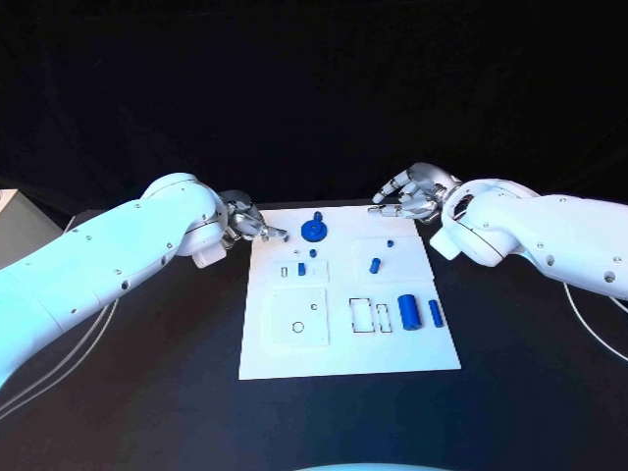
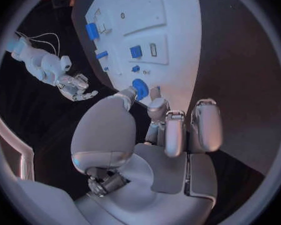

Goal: Assemble the parts on the task board

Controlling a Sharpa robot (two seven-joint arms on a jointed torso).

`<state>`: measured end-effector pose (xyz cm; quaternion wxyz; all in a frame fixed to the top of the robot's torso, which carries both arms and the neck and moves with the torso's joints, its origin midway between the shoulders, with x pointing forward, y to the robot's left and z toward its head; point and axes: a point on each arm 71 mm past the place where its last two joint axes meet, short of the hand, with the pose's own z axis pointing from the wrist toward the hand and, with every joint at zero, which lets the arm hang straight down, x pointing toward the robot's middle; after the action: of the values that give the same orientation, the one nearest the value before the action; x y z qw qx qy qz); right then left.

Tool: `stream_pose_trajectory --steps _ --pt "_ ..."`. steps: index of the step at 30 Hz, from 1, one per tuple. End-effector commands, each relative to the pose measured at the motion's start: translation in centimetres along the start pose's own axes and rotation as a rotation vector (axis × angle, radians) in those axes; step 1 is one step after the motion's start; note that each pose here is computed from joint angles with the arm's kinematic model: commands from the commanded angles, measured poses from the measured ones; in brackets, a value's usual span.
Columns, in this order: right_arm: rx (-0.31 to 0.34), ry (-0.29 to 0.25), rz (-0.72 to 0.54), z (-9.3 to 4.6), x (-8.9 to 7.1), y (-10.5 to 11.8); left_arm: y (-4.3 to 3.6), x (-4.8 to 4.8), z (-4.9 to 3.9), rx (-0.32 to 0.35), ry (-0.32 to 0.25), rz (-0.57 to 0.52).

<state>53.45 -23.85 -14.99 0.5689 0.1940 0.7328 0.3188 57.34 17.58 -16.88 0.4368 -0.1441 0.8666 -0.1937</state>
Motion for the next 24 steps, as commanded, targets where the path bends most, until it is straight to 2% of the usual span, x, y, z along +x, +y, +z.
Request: stream_pose_trajectory --steps 1,10,16,24 --pt "-0.011 0.005 -0.008 0.0 0.1 0.1 0.09 -0.45 0.31 -0.010 -0.017 0.005" --pt "-0.017 0.006 -0.011 0.1 0.2 0.3 0.25 -0.51 1.49 -0.031 -0.010 -0.043" --pt "-0.019 0.005 -0.011 0.1 0.3 0.4 0.33 -0.57 1.92 -0.040 -0.017 -0.063" --pt "-0.021 0.006 -0.012 0.2 0.3 0.5 -0.55 -0.81 1.92 -0.025 -0.022 -0.077"
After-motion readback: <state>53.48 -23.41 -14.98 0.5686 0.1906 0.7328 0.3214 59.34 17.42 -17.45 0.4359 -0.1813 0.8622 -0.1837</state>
